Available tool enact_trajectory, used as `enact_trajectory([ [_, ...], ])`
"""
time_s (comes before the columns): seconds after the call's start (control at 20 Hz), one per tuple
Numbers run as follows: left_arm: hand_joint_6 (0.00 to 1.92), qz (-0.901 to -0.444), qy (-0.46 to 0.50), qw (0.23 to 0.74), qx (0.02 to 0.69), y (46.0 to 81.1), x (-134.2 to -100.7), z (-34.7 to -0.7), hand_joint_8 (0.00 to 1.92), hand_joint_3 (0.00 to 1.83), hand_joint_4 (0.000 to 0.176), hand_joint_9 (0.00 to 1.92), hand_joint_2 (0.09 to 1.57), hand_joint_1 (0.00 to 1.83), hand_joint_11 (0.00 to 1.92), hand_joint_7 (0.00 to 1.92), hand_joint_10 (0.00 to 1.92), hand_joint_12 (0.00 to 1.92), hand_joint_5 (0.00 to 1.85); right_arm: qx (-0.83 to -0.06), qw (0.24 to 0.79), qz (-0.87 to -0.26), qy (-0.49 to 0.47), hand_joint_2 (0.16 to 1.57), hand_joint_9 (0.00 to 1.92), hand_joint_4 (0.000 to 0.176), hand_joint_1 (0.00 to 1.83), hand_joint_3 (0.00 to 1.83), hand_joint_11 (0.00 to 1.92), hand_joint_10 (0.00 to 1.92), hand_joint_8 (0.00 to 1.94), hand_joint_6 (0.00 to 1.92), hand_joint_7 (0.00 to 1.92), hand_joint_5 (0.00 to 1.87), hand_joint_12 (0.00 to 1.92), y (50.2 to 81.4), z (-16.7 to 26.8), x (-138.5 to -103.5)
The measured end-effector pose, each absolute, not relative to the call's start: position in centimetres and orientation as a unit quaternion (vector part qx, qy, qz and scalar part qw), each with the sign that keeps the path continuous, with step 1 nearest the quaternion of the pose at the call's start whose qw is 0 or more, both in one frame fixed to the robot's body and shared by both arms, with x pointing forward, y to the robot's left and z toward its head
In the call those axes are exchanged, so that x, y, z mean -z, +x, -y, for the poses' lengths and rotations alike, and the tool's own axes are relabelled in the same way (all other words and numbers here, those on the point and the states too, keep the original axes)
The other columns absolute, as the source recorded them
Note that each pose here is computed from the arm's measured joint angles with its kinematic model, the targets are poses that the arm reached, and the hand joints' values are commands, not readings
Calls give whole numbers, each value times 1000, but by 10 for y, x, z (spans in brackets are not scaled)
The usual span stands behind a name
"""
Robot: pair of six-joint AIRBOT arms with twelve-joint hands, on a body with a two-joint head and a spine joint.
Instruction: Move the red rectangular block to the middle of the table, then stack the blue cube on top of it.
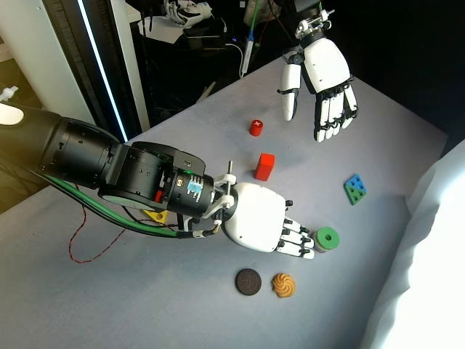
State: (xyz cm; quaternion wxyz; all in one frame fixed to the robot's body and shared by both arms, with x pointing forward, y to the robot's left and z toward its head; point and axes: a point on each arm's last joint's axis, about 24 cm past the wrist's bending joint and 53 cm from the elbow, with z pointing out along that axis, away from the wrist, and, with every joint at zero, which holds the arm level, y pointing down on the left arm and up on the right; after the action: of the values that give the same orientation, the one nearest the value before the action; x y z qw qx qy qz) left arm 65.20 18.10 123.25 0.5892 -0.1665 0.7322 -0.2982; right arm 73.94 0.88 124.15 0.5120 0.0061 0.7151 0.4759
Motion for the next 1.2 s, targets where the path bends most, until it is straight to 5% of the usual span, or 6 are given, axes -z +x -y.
enact_trajectory([
  [0.5, 0, -732, -166, 590, 297, 653, -1233, -182, 1, 1, 0, 489, 1305, 89, 49, 552, 6, 834, 552, -549, 516, -650, -101, 1062, 47, 38, 1103, 0, 0, 1, 2, 832, 247, 1085, 0, 701, -36, -1317],
  [0.6, 0, -732, -167, 590, 297, 653, -1233, -183, 1, 0, 0, 408, 1293, 99, 1, 514, 3, 694, 546, -567, 505, -640, -118, 1062, 42, 89, 1086, 0, 0, 2, 2, 833, 252, 1083, 0, 691, -44, -1328],
  [0.65, 0, -731, -168, 591, 296, 654, -1233, -184, 2, 0, 0, 408, 1293, 100, 0, 511, 5, 685, 540, -570, 501, -639, -123, 1057, 52, 69, 1097, 0, 0, 5, 4, 808, 264, 1099, 0, 688, -50, -1328],
  [0.9, 0, -731, -167, 591, 296, 654, -1233, -184, 4, 1, 0, 451, 1294, 97, 23, 541, 7, 722, 548, -591, 473, -643, -120, 1048, 47, 129, 1080, 0, 0, 4, 6, 783, 281, 1111, 0, 677, -81, -1328],
  [1.15, 1, -732, -166, 592, 295, 654, -1233, -184, 0, 1, 0, 443, 1295, 100, 6, 530, 0, 774, 541, -577, 472, -654, -133, 1030, 40, 29, 1126, 0, 0, 4, 2, 699, 302, 1165, 0, 677, -98, -1323],
  [1.2, 0, -731, -166, 592, 295, 654, -1233, -184, 0, 2, 0, 442, 1298, 82, 5, 529, 0, 775, 539, -578, 472, -653, -131, 1026, 36, 40, 1124, 0, 0, 2, 2, 685, 306, 1173, 0, 678, -99, -1325],
])
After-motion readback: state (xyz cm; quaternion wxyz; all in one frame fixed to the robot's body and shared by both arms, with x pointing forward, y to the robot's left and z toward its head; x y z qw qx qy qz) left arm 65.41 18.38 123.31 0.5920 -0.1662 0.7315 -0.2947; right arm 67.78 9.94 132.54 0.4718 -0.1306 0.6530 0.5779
